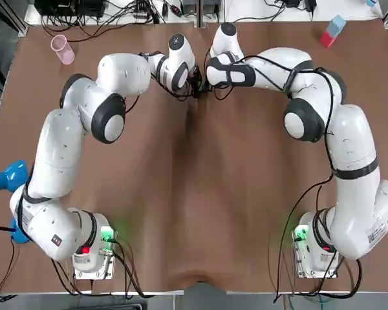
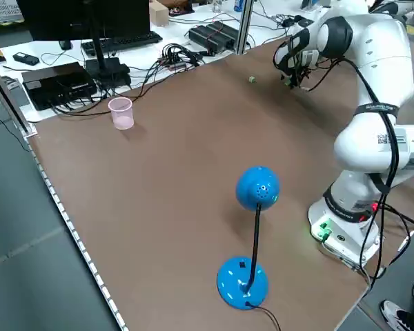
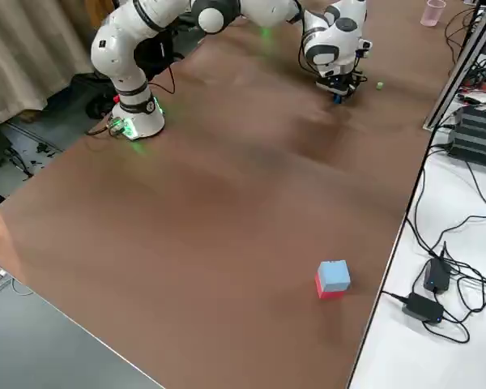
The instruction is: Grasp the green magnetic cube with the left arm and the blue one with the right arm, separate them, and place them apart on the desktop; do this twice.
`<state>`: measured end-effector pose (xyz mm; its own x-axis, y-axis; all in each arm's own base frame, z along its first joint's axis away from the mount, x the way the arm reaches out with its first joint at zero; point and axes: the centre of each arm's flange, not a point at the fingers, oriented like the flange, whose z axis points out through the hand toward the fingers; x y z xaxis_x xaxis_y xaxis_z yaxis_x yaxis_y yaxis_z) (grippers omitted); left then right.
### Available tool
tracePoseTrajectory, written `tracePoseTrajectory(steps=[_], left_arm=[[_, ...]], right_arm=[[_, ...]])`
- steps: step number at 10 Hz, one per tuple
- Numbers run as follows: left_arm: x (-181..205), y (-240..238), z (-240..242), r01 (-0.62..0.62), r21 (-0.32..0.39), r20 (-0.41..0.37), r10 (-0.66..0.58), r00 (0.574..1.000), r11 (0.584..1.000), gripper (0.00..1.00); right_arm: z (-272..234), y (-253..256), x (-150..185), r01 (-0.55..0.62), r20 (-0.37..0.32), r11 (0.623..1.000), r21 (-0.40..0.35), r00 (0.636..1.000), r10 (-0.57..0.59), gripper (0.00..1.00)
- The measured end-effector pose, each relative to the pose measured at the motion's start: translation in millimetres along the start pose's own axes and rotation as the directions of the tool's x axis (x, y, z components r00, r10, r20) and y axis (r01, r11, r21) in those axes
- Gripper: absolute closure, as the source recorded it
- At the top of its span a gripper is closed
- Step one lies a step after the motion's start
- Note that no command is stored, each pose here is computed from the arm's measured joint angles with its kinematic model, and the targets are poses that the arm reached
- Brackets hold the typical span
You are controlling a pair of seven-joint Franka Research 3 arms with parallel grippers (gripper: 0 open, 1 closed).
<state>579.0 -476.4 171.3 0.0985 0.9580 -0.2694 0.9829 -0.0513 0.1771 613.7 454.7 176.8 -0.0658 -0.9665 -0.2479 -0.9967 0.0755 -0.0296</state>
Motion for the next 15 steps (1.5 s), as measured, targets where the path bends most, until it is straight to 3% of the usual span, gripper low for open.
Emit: tracePoseTrajectory(steps=[2, 4, 7, 8, 11, 12, 15], left_arm=[[-1, -1, 0, -0.016, 0.001, 0.001, 0.016, 1.0, 1.0, 0.5], [-3, 1, -3, -0.045, -0.004, 0.003, 0.045, 0.999, 0.999, 0.76], [1, 10, -12, -0.082, -0.008, -0.004, 0.082, 0.997, 0.997, 0.76], [6, 12, -17, -0.107, 0.027, -0.023, 0.108, 0.994, 0.994, 0.76], [43, 15, -53, -0.093, 0.266, -0.125, 0.13, 0.984, 0.959, 0.76], [51, 8, -68, -0.085, 0.316, -0.146, 0.137, 0.98, 0.945, 0.76], [34, -77, -102, -0.13, 0.479, -0.158, 0.231, 0.96, 0.868, 0.76]], right_arm=[[0, 0, 0, 0.0, 0.0, 1.0, 0.0, 1.0, 0.0, 0.77], [0, 0, 1, 0.0, -0.001, 1.0, -0.001, 1.0, 0.0, 0.77], [0, -1, 1, -0.001, -0.001, 1.0, -0.002, 1.0, 0.001, 0.77], [0, 0, 1, -0.001, -0.001, 1.0, -0.002, 1.0, 0.001, 0.77], [-1, -1, 1, 0.005, -0.001, 1.0, -0.001, 1.0, -0.005, 0.74], [-2, -2, 1, 0.014, -0.001, 1.0, 0.001, 1.0, -0.014, 0.67], [-17, -8, 1, 0.024, 0.002, 1.0, 0.003, 1.0, -0.024, 0.23]])
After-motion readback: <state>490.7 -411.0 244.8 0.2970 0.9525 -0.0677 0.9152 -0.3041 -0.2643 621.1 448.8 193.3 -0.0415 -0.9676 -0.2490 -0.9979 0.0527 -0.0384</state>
